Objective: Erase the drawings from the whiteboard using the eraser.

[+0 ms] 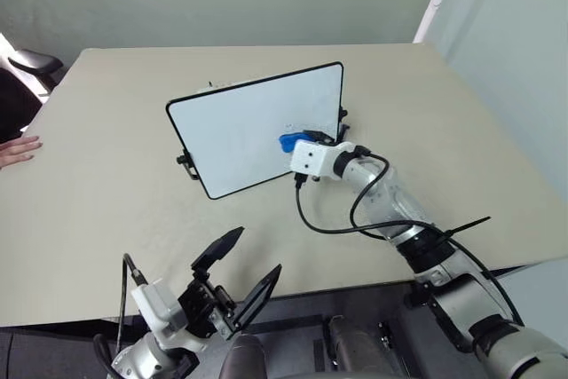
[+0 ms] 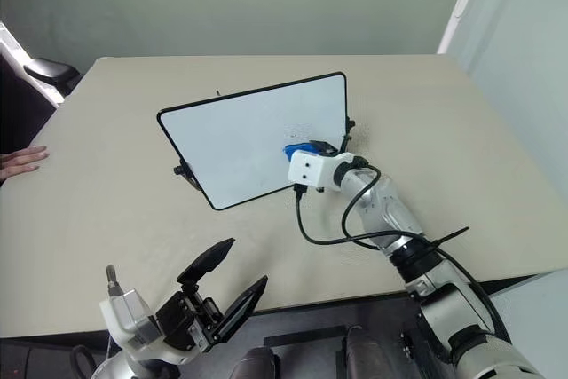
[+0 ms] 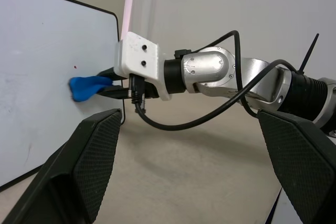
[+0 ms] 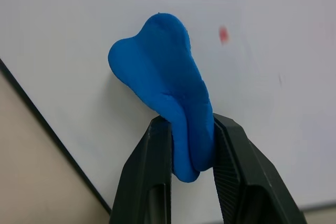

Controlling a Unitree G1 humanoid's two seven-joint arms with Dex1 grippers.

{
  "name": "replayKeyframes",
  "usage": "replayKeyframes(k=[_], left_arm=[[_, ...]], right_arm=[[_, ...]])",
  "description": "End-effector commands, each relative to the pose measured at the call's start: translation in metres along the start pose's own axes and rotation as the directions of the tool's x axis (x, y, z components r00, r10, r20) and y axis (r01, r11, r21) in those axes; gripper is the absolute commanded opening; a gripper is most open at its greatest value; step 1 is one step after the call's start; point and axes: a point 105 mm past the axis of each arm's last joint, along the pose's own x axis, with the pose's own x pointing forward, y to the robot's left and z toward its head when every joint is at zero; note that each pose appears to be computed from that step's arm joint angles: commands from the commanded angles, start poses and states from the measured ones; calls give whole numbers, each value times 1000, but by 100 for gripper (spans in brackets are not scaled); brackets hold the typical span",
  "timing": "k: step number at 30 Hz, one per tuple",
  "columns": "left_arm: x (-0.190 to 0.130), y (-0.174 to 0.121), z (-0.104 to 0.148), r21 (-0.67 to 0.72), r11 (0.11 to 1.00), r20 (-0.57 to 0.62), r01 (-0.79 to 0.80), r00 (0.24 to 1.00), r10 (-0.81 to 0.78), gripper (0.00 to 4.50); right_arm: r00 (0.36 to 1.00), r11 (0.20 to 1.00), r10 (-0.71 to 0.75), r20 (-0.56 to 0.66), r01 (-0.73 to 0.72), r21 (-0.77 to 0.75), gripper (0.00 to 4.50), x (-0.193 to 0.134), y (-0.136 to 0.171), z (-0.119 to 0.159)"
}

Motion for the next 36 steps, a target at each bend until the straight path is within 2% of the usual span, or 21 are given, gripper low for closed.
replayKeyframes(k=[1,6,10,17,27,32,36], left_arm=[[4,-5,7,13,1000,33,24,999,-24,450],[5,-8,7,9,999,35,31,999,-31,450],[6,-10,7,7,999,37,36,999,-36,450],[7,-12,8,7,999,40,39,998,-39,450],[6,-8,8,11,1000,40,27,999,-27,450],[6,-7,9,12,1000,41,23,999,-23,450],[5,-6,9,11,1000,41,22,999,-22,450]], right_arm=[[996,996,-83,-15,83,11,101,-8,-23,-3],[994,994,-109,-1,109,24,101,-12,-34,4],[990,991,-130,47,129,26,101,-11,-42,21],[989,995,-102,109,103,-1,101,-8,-35,40],[970,990,-134,201,138,-4,101,-7,-47,66],[968,989,-147,205,146,20,101,-8,-50,67],[978,989,-145,149,139,51,101,-11,-47,49]])
